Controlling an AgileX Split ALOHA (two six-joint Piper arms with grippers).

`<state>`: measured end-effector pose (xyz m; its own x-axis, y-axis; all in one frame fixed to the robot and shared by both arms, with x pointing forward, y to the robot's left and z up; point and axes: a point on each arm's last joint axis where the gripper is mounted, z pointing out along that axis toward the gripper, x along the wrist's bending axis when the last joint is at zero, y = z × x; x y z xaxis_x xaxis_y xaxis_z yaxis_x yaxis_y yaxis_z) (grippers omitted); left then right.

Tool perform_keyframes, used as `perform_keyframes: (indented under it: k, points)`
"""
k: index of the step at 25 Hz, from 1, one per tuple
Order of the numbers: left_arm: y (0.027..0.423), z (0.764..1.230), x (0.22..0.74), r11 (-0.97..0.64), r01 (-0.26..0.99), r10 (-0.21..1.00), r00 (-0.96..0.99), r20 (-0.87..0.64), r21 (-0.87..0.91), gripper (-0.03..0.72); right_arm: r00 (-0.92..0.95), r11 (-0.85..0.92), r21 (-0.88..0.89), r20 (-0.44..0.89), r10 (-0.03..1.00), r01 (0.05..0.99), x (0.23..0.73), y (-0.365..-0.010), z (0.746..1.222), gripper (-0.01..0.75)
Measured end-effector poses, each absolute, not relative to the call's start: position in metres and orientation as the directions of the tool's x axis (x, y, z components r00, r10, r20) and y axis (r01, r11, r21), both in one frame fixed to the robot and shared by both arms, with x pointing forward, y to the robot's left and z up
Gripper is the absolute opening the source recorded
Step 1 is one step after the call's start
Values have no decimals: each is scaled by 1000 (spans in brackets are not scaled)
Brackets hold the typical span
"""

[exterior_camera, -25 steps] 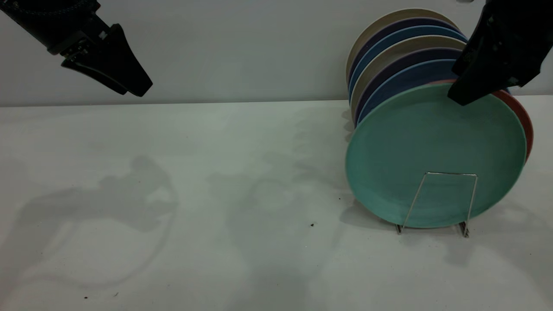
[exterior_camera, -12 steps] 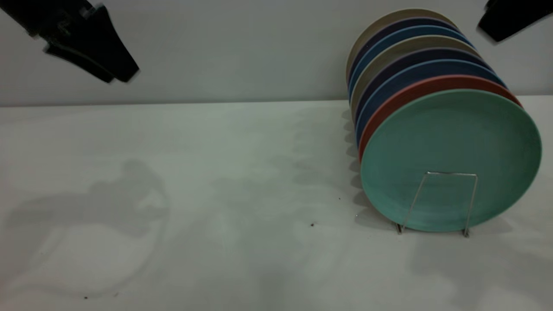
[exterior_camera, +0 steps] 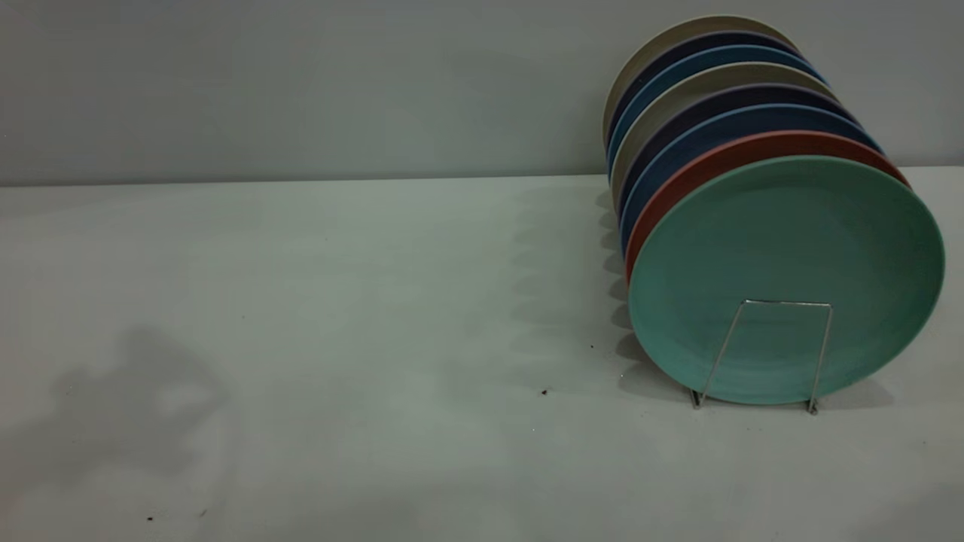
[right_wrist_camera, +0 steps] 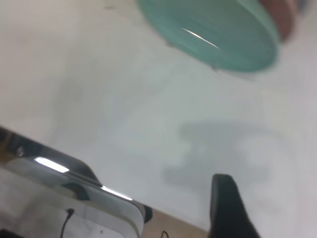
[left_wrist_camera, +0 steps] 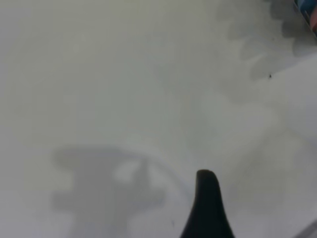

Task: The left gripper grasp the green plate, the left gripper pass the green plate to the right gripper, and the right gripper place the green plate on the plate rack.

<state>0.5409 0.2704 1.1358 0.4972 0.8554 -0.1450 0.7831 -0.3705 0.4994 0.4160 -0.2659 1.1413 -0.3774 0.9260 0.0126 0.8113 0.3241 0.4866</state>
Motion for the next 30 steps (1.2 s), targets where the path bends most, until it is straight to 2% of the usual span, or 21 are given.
perform_keyframes:
  k: [7, 13, 17, 23, 30]
  points:
    - [281, 1167, 499, -260, 840, 934, 344, -96, 477, 591, -324, 293, 402, 9, 946, 867, 361, -276, 1090, 452]
    - [288, 1164, 471, -203, 867, 965, 255, -56, 456, 591, -264, 243, 337, 16, 964, 909, 327, -283, 1037, 452]
    - [288, 1144, 445, -184, 893, 969, 234, -75, 410, 591, -229, 211, 406, -5, 973, 889, 314, -286, 1022, 452]
    - [289, 1093, 394, -145, 946, 979, 180, -97, 290, 591, -214, 197, 507, -26, 977, 839, 300, -289, 1027, 452]
    - [303, 1052, 334, -86, 963, 996, 80, 34, 256, 591, -198, 182, 590, -38, 979, 787, 287, -291, 1032, 452]
